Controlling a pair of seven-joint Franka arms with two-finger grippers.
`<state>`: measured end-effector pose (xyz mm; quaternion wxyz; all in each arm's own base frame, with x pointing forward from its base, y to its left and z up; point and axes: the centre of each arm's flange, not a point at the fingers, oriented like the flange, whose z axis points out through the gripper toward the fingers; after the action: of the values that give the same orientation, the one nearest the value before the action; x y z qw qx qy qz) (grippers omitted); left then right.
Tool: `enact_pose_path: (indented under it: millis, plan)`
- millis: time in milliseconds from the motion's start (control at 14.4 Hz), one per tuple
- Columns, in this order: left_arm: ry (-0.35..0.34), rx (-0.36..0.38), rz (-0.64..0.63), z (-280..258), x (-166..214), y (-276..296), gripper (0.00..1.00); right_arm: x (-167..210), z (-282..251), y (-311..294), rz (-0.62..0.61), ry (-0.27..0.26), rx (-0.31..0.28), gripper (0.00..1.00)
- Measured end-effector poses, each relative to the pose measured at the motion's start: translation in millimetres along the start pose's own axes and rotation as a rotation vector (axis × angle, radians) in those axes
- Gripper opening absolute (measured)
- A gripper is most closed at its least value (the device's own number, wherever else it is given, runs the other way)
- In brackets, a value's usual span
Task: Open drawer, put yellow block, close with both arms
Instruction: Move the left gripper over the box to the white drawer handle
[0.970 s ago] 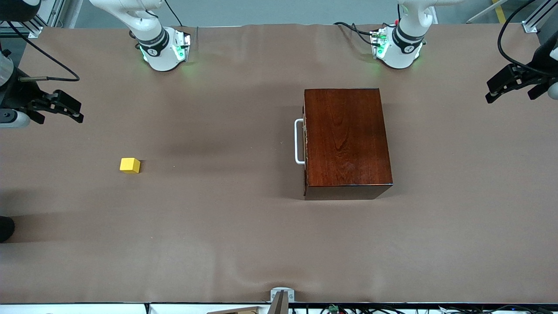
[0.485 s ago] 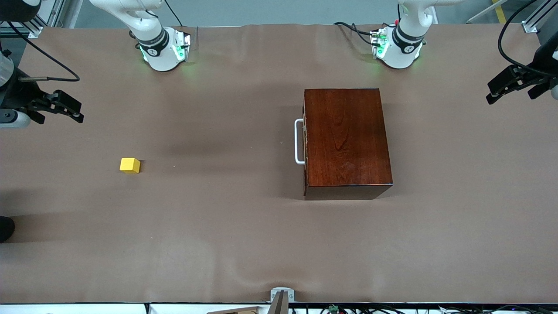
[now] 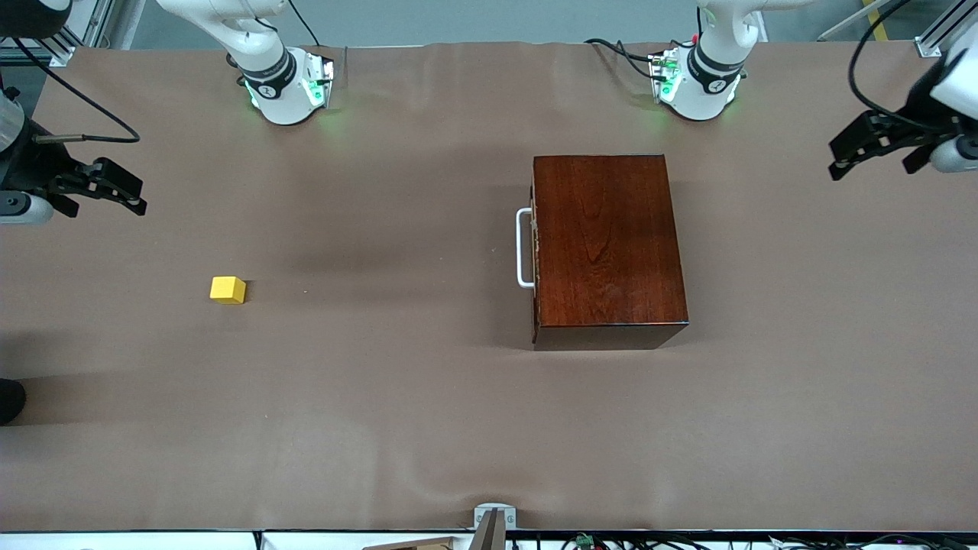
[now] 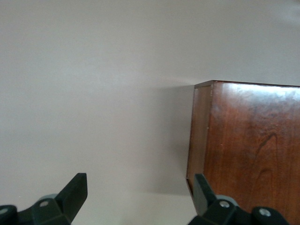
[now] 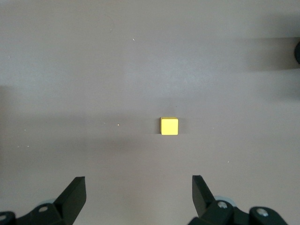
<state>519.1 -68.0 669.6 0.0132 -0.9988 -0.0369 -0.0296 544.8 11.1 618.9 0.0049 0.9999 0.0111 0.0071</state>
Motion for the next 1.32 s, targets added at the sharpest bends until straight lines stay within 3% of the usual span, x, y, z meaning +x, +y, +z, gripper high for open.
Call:
enact_pose_path:
  millis: [277, 831, 1316]
  plan:
    - [-0.027, 0.003, 0.016, 14.7, -3.0, 50.3, 1.0, 0.0, 0.2, 0.0, 0.0, 0.0, 0.0, 1.0]
    - [-0.087, -0.03, 0.043, 57.7, -8.5, 208.0, 1.0, 0.0, 1.3, 0.0, 0.0, -0.003, 0.0, 1.0]
    - [-0.04, 0.027, 0.057, 134.7, -44.9, 356.6, 1.0, 0.0, 1.6, -0.2, 0.0, -0.003, 0.0, 1.0]
